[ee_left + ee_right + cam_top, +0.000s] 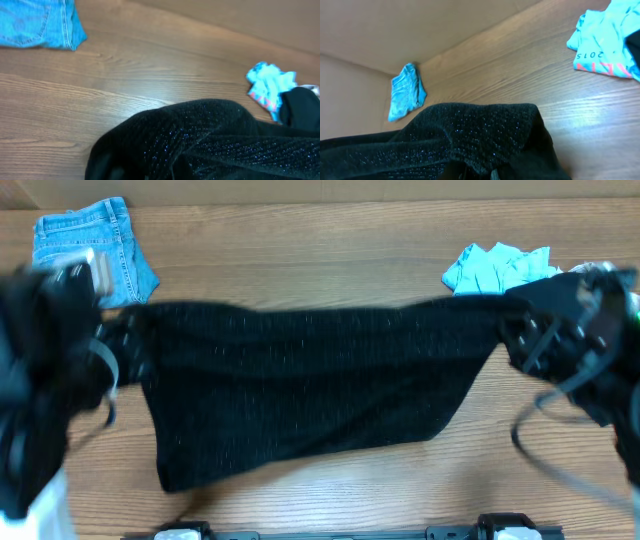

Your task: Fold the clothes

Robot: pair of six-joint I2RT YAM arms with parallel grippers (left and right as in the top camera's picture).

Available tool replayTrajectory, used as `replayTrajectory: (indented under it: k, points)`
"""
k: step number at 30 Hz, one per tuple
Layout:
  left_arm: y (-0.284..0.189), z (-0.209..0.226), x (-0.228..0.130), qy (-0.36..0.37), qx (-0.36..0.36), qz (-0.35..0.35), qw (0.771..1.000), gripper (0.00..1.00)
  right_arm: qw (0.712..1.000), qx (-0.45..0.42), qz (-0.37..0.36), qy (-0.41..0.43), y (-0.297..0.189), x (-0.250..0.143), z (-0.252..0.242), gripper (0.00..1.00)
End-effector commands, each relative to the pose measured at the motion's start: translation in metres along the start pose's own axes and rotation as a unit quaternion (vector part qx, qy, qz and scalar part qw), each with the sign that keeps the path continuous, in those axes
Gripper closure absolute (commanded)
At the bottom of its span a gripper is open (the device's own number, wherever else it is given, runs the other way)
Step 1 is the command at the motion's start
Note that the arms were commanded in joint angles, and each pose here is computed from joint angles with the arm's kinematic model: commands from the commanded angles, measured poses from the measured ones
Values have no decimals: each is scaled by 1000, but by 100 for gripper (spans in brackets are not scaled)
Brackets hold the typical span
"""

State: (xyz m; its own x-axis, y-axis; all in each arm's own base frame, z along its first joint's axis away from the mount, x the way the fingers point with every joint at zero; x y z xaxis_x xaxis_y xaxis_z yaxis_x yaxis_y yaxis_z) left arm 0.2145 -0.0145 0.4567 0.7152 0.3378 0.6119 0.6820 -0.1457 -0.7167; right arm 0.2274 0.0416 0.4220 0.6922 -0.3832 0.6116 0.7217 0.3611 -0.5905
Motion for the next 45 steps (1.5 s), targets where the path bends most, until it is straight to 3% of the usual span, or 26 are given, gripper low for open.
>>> replayTrajectory:
  k: [1,3,6,8,10,11,12,13,14,17,21,24,27,29,32,36,45]
  points:
    - [71,14,42,-12,81,15,996,91,999,-40,18,19,59,31,-18,96]
    - [118,19,55,-14,98,42,994,91,998,-50,42,27,98,40,-30,96]
    - [225,32,72,-17,120,85,989,96,994,-66,85,37,182,47,-56,96]
    - [279,43,79,-14,139,81,987,95,993,-66,96,32,231,47,-66,88]
    - [328,51,81,-12,140,79,987,68,992,-62,107,25,271,40,-71,62]
    - [358,58,74,-13,142,92,986,60,990,-71,117,22,291,32,-76,24]
    - [372,62,68,-14,146,104,984,46,988,-89,123,19,300,27,-81,16]
    - [381,67,60,-13,152,122,981,16,986,-110,128,18,302,23,-86,7]
    - [384,69,56,-12,156,134,979,0,983,-129,128,17,300,21,-90,2]
    - [375,68,54,-12,158,143,977,0,981,-146,123,16,280,25,-87,0]
    - [309,57,55,-14,164,160,973,0,979,-146,141,20,216,18,-65,0]
    - [259,57,29,-21,188,231,955,0,967,-152,204,32,174,-9,-55,0]
    - [248,63,7,-21,205,297,932,2,940,-180,285,45,159,-42,-58,0]
    - [254,63,-7,-8,182,336,924,6,929,-188,315,41,162,-60,-60,0]
    - [276,72,-33,11,168,379,910,4,916,-198,346,40,173,-83,-69,0]
    - [314,91,-47,27,161,365,917,3,912,-209,346,64,196,-105,-88,0]
    - [336,118,-40,38,139,325,935,6,906,-216,358,67,205,-125,-103,0]
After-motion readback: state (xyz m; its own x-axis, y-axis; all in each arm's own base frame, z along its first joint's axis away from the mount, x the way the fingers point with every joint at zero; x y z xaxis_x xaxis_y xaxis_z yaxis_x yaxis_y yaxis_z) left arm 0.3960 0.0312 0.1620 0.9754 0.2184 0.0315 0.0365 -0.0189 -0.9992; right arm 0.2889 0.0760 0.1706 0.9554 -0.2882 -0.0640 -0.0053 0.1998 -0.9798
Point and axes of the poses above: each gripper's point midway between its finger pads, its own y axis out along the fingers, its own z axis along the line the jaws close on, x = y × z, the point moved 6 cm from there along -y, back along the fingers, and after that the axes turned 3 degrees about -y, right-handed, at the moved point
